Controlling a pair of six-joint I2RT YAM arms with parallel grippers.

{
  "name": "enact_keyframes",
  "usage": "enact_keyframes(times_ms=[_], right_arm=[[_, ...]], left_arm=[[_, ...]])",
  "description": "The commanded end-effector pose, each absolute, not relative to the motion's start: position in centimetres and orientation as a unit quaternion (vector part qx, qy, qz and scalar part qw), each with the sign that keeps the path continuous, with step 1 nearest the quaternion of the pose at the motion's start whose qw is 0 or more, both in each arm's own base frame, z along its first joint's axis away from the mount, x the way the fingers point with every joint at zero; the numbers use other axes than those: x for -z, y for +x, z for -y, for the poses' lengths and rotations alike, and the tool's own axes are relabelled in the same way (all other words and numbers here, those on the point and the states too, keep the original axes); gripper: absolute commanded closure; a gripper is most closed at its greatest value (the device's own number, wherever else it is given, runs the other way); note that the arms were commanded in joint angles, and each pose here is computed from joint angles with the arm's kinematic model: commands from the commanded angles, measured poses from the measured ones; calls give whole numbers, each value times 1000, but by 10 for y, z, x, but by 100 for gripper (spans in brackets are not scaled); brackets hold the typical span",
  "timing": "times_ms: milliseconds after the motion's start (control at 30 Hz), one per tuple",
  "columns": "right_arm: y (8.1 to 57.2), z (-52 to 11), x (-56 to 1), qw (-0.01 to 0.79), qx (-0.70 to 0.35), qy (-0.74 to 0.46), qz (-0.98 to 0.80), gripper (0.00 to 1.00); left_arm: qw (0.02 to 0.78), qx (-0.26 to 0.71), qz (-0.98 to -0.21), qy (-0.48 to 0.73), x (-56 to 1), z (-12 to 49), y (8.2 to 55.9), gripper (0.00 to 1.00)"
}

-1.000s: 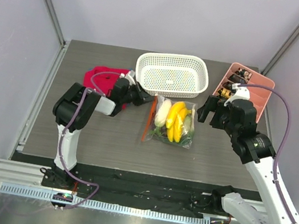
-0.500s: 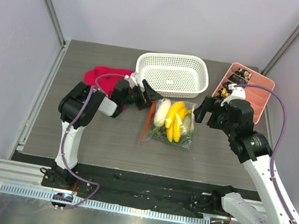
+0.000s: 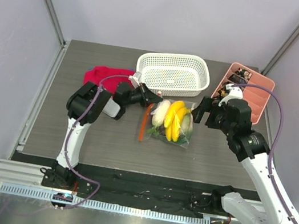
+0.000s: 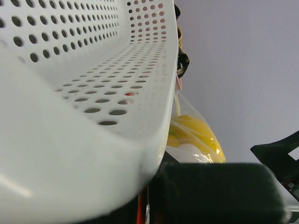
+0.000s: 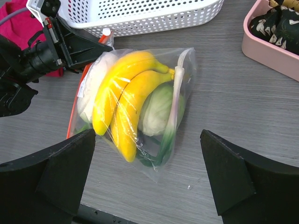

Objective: Open the zip-top bag and remove the fake food

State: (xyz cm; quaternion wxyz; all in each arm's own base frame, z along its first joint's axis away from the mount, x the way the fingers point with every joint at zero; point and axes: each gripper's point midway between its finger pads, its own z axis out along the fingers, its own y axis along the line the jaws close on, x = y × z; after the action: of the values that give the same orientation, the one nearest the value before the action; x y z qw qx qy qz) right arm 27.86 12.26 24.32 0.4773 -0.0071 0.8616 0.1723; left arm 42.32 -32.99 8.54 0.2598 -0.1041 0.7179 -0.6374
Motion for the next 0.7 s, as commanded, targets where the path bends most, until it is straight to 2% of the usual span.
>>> enact_keyframes(times_ms=[0, 200, 333, 433, 500, 533, 567, 633, 667], right_arm=[[284, -128, -251, 492, -181, -16, -852, 0], [284, -139, -251, 484, -201, -41, -851, 0], [284, -139, -253, 487, -198, -45, -849, 0], [286, -141, -256, 491, -205, -48, -845, 0], [285, -150, -260, 493, -222, -64, -839, 0], [287, -152, -260, 495, -226, -67, -837, 0], [288, -158, -267, 502, -242, -75, -827, 0], [292, -171, -276, 513, -270, -94, -809, 0], [287, -183, -280, 510, -300, -119, -797, 0]], left_arm=[[302, 656, -690, -50, -140, 332, 418, 100], [324, 635, -701, 33, -185, 331, 399, 100], [278, 580, -765, 41, -178, 324, 384, 100], [284, 596, -748, 64, -199, 328, 374, 100], [277, 588, -754, 96, -203, 331, 363, 100], [312, 572, -744, 150, -219, 333, 362, 100], [275, 559, -764, 166, -211, 335, 344, 100], [285, 556, -746, 229, -238, 338, 334, 100], [259, 543, -756, 257, -231, 334, 319, 100]])
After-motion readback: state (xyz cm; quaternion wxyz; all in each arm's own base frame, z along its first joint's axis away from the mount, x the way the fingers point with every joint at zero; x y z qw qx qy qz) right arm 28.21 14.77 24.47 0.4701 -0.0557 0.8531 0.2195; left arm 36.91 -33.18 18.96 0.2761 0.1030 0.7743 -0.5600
